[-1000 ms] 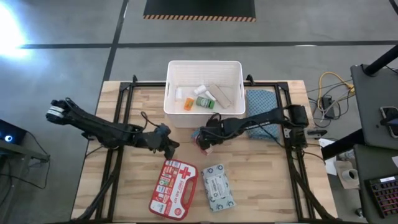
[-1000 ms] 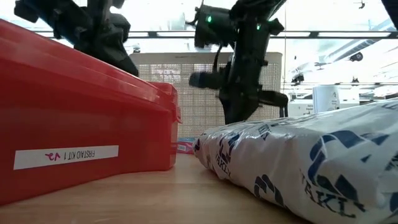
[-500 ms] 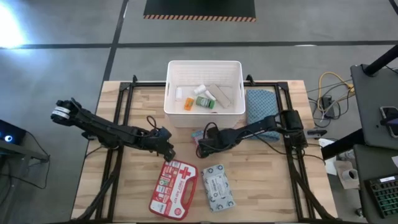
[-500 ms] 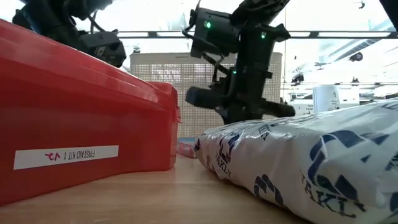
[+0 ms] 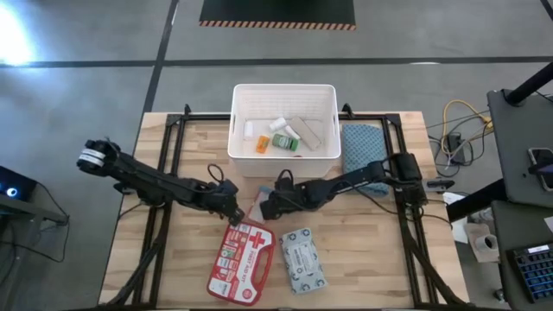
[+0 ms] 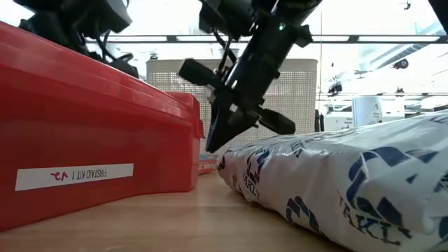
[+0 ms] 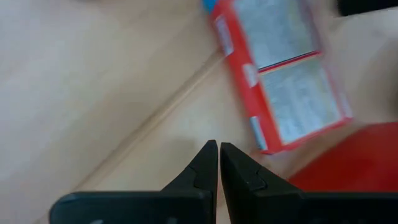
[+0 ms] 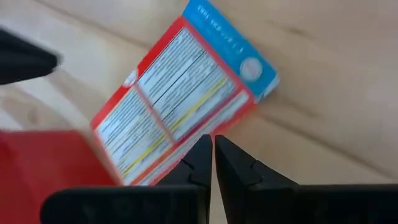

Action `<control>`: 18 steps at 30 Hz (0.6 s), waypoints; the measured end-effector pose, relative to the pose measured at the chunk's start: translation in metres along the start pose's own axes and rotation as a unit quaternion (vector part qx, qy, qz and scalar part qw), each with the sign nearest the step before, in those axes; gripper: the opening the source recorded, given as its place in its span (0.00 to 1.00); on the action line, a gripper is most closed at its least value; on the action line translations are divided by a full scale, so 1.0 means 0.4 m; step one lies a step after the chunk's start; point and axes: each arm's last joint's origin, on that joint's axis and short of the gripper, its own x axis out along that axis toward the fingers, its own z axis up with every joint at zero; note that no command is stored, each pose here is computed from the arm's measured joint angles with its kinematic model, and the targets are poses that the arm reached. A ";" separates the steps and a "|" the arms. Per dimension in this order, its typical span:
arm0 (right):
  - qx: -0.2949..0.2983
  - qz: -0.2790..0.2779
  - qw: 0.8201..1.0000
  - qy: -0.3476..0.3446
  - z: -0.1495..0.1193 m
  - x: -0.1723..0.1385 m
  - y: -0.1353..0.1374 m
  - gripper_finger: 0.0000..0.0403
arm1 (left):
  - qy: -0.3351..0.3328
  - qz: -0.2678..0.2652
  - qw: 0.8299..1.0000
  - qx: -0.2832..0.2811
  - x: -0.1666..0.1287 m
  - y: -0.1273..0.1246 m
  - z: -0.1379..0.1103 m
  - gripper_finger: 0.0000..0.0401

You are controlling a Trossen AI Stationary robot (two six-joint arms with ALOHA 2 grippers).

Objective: Pick & place medical supplies in basket/bin
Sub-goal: Put the bandage box into the white bin

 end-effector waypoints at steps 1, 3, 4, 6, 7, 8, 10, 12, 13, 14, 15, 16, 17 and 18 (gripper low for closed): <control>0.005 0.003 1.000 0.001 -0.005 -0.004 0.003 0.03 | 0.004 0.004 1.000 -0.010 0.006 0.000 -0.002 0.00; 0.012 0.009 1.000 0.007 -0.017 -0.012 0.009 0.03 | 0.001 0.000 1.000 -0.011 0.012 -0.003 -0.002 0.00; 0.014 0.013 1.000 0.015 -0.024 -0.013 0.011 0.04 | -0.003 -0.007 1.000 -0.010 0.011 -0.007 0.001 0.00; 0.017 0.017 0.999 0.023 -0.037 -0.016 0.015 0.08 | -0.014 -0.025 1.000 -0.007 0.001 -0.014 0.008 0.02; 0.016 0.018 0.999 0.025 -0.044 -0.018 0.017 0.11 | -0.021 -0.033 0.999 -0.003 -0.007 -0.015 0.011 0.04; 0.017 0.019 0.999 0.026 -0.050 -0.019 0.019 0.15 | -0.031 -0.037 0.999 -0.002 -0.015 -0.016 0.015 0.06; 0.020 0.021 0.999 0.029 -0.063 -0.023 0.022 0.24 | -0.053 -0.035 0.998 -0.004 -0.027 -0.014 0.021 0.12; 0.027 0.021 0.999 0.028 -0.072 -0.025 0.024 0.34 | -0.061 -0.040 0.997 -0.007 -0.031 -0.015 0.025 0.19; 0.030 0.021 0.999 0.025 -0.073 -0.025 0.024 0.38 | -0.063 -0.044 0.997 -0.010 -0.031 -0.016 0.028 0.22; 0.035 0.022 0.999 0.022 -0.072 -0.025 0.025 0.43 | -0.061 -0.047 0.997 -0.010 -0.031 -0.017 0.028 0.25; 0.041 0.025 0.999 0.018 -0.071 -0.025 0.026 0.47 | -0.061 -0.051 0.997 -0.010 -0.027 -0.019 0.028 0.28; 0.048 0.029 0.998 0.014 -0.068 -0.023 0.026 0.50 | -0.061 -0.057 0.996 -0.011 -0.022 -0.023 0.028 0.30; 0.057 0.034 0.998 0.011 -0.065 -0.021 0.026 0.53 | -0.061 -0.060 0.996 -0.012 -0.015 -0.025 0.027 0.31; 0.066 0.038 0.997 0.009 -0.062 -0.016 0.025 0.56 | -0.061 -0.059 0.996 -0.012 -0.007 -0.025 0.024 0.33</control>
